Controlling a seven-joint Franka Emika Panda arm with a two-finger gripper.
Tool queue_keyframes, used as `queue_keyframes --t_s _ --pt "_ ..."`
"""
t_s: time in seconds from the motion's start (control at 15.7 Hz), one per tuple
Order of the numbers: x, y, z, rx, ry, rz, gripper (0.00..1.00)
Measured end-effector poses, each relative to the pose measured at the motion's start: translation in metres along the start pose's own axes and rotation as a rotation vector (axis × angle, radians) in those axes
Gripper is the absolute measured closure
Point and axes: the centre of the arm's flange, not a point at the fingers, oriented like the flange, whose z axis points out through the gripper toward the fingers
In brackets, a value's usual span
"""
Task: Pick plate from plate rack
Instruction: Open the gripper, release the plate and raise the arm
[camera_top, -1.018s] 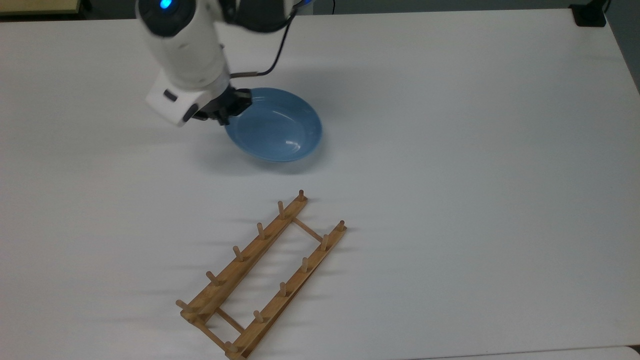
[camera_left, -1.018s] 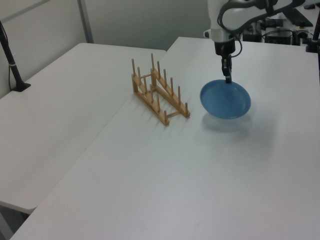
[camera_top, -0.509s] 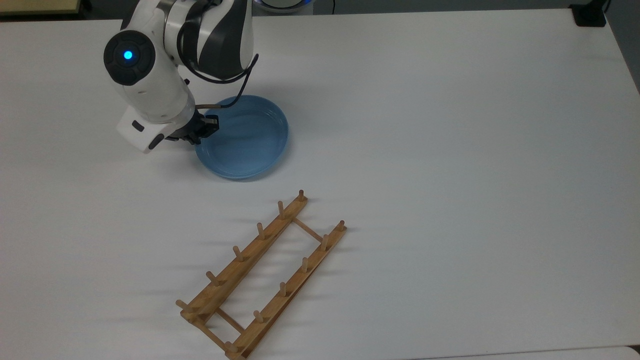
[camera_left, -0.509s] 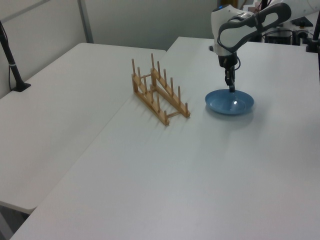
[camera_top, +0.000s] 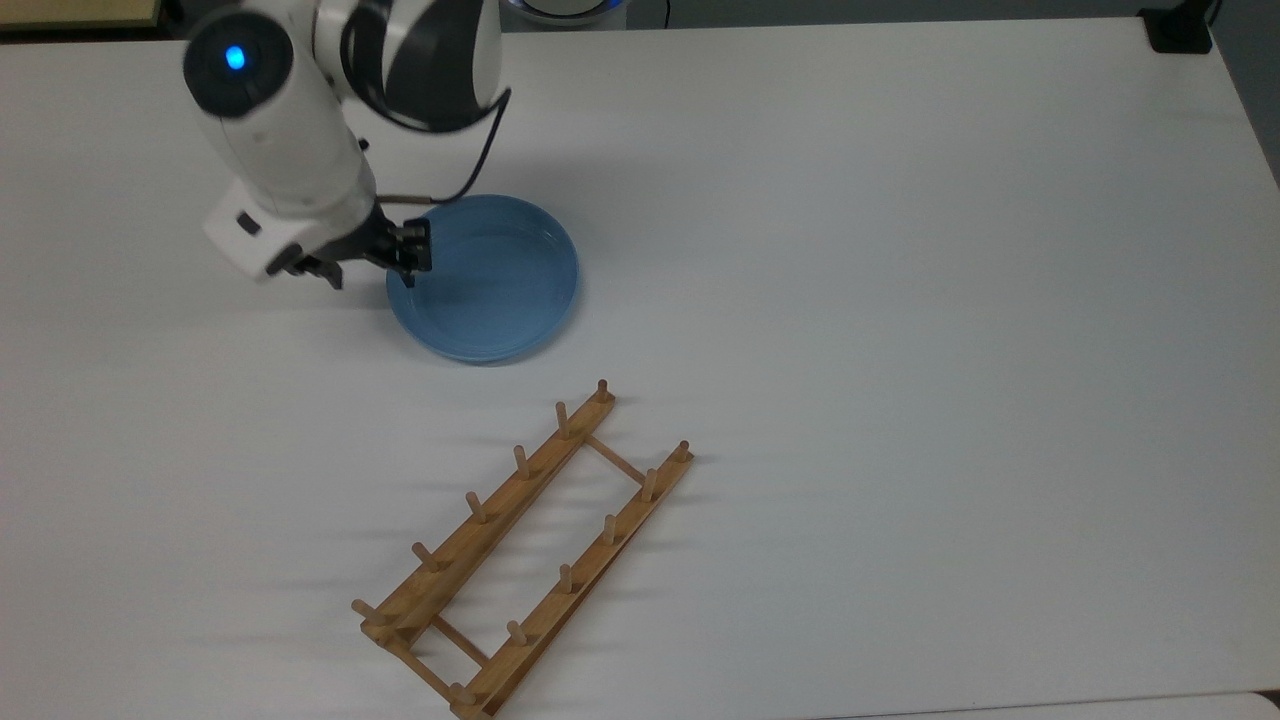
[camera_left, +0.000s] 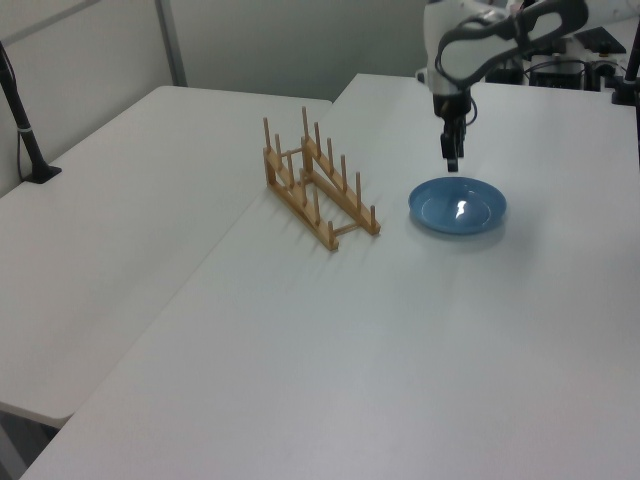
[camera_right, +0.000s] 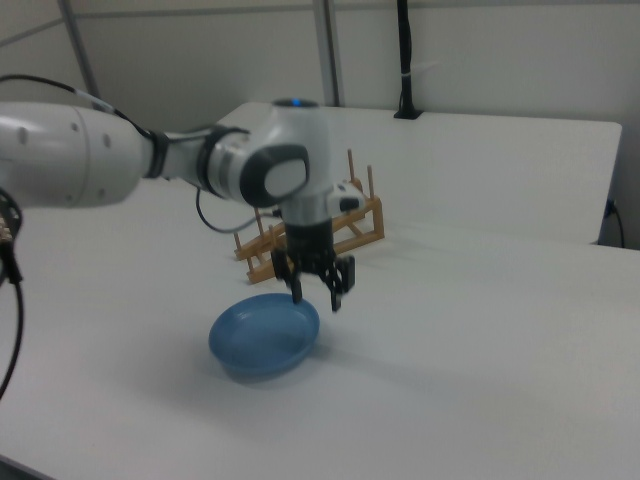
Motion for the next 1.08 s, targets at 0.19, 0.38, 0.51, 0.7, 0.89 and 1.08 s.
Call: queue_keyframes --t_s 0.19,0.38,0.51,0.7,0.89,1.08 --pt "-0.023 -0.023 -0.088 0.014 0.064 0.025 0.0" --pt "-0.057 -0.072 -0.161 0.044 0.082 0.002 0.0" --pt "-0.069 -0.097 -0.182 0.051 0.099 -0.024 0.0" --pt "-0.071 -0.111 -0.186 0.052 0.105 -0.04 0.0" --pt "-0.074 -0.111 -0.184 0.056 0.082 -0.032 0.0" --pt "-0.074 -0.107 -0.183 0.057 0.076 -0.005 0.0"
